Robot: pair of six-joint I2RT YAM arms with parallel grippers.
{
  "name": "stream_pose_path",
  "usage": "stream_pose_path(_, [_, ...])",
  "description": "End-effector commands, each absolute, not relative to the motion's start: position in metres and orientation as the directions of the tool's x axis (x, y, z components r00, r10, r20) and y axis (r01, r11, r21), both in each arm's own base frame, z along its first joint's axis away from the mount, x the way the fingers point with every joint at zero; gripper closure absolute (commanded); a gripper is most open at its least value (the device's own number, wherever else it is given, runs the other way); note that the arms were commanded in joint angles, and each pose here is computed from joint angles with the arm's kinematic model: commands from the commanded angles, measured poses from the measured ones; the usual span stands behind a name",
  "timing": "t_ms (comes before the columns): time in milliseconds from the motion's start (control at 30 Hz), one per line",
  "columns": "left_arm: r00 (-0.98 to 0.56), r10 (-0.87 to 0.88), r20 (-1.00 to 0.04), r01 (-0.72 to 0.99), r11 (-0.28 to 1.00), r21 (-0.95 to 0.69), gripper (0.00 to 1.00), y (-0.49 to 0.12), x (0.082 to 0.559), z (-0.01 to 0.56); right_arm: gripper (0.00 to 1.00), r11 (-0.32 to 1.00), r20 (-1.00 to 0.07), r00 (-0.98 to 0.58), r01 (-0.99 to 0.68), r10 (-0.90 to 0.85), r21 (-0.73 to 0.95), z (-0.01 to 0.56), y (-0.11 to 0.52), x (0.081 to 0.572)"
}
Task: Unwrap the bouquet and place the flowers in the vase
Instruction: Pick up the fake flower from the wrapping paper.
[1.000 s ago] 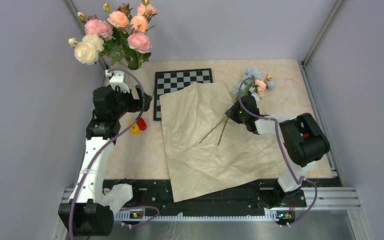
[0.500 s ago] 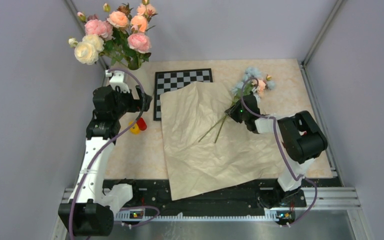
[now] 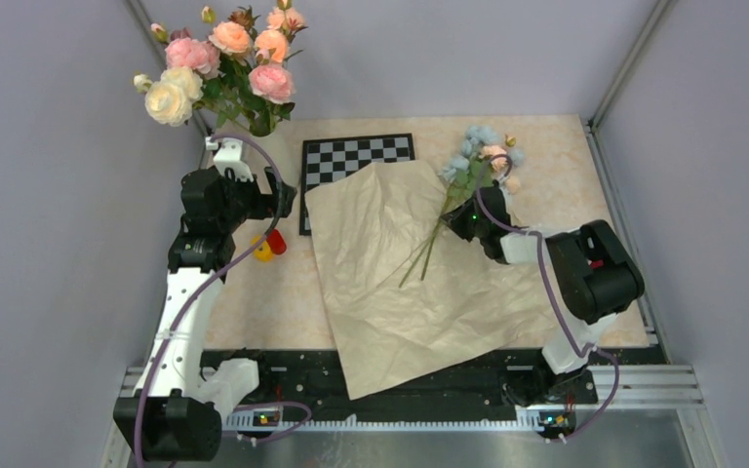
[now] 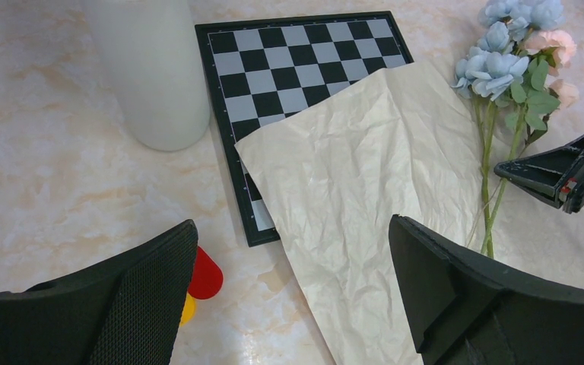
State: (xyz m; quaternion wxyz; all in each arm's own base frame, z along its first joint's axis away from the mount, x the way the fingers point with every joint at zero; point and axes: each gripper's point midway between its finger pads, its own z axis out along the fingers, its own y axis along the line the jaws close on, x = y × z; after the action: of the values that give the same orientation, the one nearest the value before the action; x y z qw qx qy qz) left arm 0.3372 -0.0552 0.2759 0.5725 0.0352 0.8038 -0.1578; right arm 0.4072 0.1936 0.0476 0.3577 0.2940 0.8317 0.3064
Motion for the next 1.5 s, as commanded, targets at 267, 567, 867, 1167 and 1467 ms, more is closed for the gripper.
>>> stream_pose_path(267, [-0.296,-0.109,-0.949,0.254,0.949,-0.188,0.01,-0.056,0.335,0.286,1.00,0.538,-0.409,-0.449,0.207,0.794,0.817,0.107,0.182,0.410])
stream_pose_path(567, [-0.294,-0.109,-0.950,0.254,0.949,-0.187,0.01,-0.056,0.334,0.287,1.00,0.574,-0.477,-0.384,0.195,0.791,0.795,0.126,0.163,0.403])
stream_pose_path(867, [-0.298,-0.111,-0.948,0.261,0.946,-0.192,0.01,-0.057,0.334,0.286,1.00,0.645,-0.582,-0.317,0.153,0.749,0.748,0.153,0.145,0.398])
stream_pose_path(1167, [-0.274,-0.110,-0.955,0.340,0.918,-0.203,0.01,-0.080,0.327,0.293,1.00,0.750,-0.740,-0.271,-0.088,0.616,0.656,0.212,0.148,0.380])
stream_pose_path(1467, [-0.289,-0.233,-0.928,0.518,0.777,-0.357,0.01,-0.158,0.292,0.320,1.00,0.664,-0.846,-0.269,-0.529,0.460,0.529,0.287,0.201,0.326])
